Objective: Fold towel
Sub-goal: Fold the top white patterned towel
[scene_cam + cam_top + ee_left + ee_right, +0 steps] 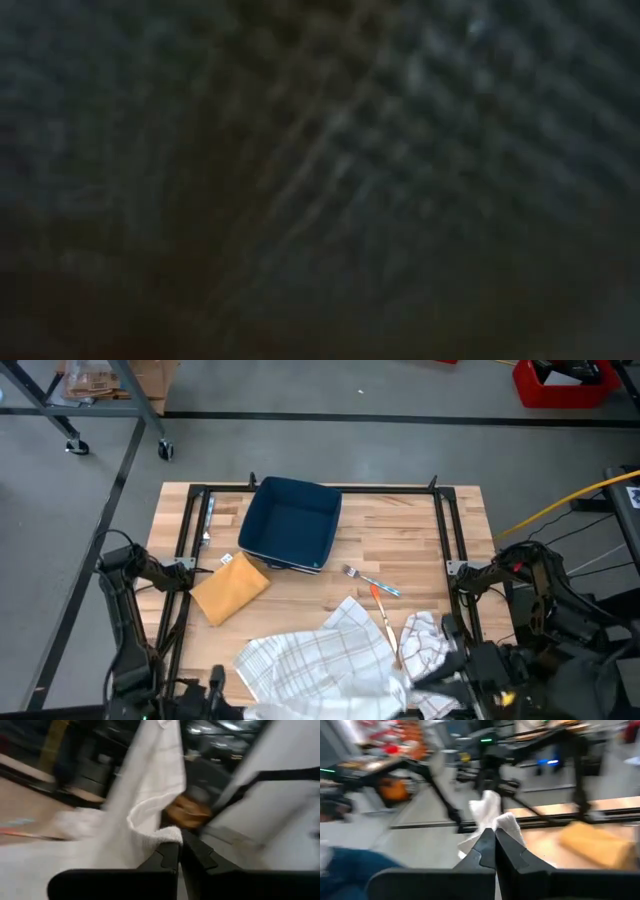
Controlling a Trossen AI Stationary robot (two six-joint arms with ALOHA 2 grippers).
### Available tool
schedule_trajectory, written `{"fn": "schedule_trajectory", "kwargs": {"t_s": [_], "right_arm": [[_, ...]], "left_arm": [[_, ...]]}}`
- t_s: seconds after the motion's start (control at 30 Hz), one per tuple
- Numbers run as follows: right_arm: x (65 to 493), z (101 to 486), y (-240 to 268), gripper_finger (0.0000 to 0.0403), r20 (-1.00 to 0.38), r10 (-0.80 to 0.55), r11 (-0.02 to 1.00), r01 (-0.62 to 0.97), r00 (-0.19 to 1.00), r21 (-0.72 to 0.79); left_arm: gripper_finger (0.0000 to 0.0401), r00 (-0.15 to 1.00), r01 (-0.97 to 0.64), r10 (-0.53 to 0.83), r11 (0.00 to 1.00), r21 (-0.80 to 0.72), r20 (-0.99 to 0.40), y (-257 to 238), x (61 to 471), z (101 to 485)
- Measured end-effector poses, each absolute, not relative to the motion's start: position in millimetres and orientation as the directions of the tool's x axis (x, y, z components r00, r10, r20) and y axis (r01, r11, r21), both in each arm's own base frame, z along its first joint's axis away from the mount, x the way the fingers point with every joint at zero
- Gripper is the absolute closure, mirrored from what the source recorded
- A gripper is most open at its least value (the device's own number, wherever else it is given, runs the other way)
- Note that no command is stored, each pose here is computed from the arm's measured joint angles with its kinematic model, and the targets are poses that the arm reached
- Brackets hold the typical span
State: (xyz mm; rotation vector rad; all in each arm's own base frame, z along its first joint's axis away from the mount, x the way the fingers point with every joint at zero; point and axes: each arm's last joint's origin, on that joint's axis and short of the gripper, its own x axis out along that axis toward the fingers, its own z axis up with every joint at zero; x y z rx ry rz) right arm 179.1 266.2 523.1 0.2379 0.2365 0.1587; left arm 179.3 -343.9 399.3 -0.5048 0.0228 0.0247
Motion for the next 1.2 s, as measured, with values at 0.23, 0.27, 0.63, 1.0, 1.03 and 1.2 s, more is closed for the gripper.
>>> {"fn": "schedule_trajectory", "kwargs": {"t_s": [0.23,0.27,0.63,1.0,1.03,1.2], "right_arm": [[202,512,239,0.0403,-0.262,-0.074,0.992,0.099,0.962,0.081],[206,511,234,0.0403,-0.269,-0.105,0.990,0.127,0.958,0.064],[262,504,164,0.0403,-0.328,-0.356,0.934,0.344,0.875,-0.098],[291,498,103,0.0403,-0.416,-0.439,0.898,0.406,0.796,-0.169],[292,497,97,0.0403,-0.428,-0.445,0.894,0.412,0.786,-0.174],[299,491,73,0.0403,-0.476,-0.477,0.876,0.442,0.739,-0.191]], "left_arm": [[0.0401,0.941,-0.322,0.337,0.899,-0.296,-0.002,-342,158,395],[0.0401,0.940,-0.330,0.341,0.908,-0.260,0.000,-342,156,396],[0.0401,0.928,-0.373,0.373,0.927,-0.035,0.000,-316,158,417],[0.0401,0.915,-0.403,0.404,0.913,0.063,0.000,-255,144,417],[0.0401,0.915,-0.403,0.404,0.914,0.052,0.000,-248,141,415],[0.0401,0.920,-0.389,0.389,0.921,0.008,-0.038,-217,127,402]]}}
